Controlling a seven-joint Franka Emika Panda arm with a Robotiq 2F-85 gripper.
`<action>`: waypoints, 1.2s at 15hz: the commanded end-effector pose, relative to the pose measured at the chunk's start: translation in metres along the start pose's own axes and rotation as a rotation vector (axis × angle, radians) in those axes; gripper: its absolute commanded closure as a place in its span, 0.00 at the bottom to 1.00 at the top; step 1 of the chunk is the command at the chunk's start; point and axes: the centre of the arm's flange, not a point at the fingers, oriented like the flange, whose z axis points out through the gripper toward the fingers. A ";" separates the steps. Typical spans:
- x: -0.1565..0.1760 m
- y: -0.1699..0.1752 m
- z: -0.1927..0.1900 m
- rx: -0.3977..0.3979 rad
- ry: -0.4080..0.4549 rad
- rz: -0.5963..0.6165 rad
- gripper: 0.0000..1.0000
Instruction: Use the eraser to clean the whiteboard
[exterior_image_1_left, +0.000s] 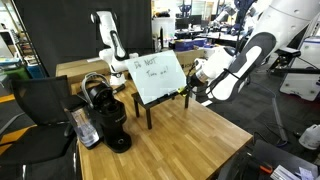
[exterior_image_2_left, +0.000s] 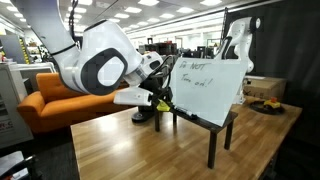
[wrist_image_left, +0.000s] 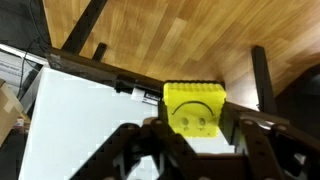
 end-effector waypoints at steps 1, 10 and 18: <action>-0.004 0.015 0.003 -0.007 0.064 0.132 0.73; 0.020 0.045 0.008 -0.017 0.179 0.317 0.73; 0.036 0.044 0.024 -0.007 0.202 0.261 0.73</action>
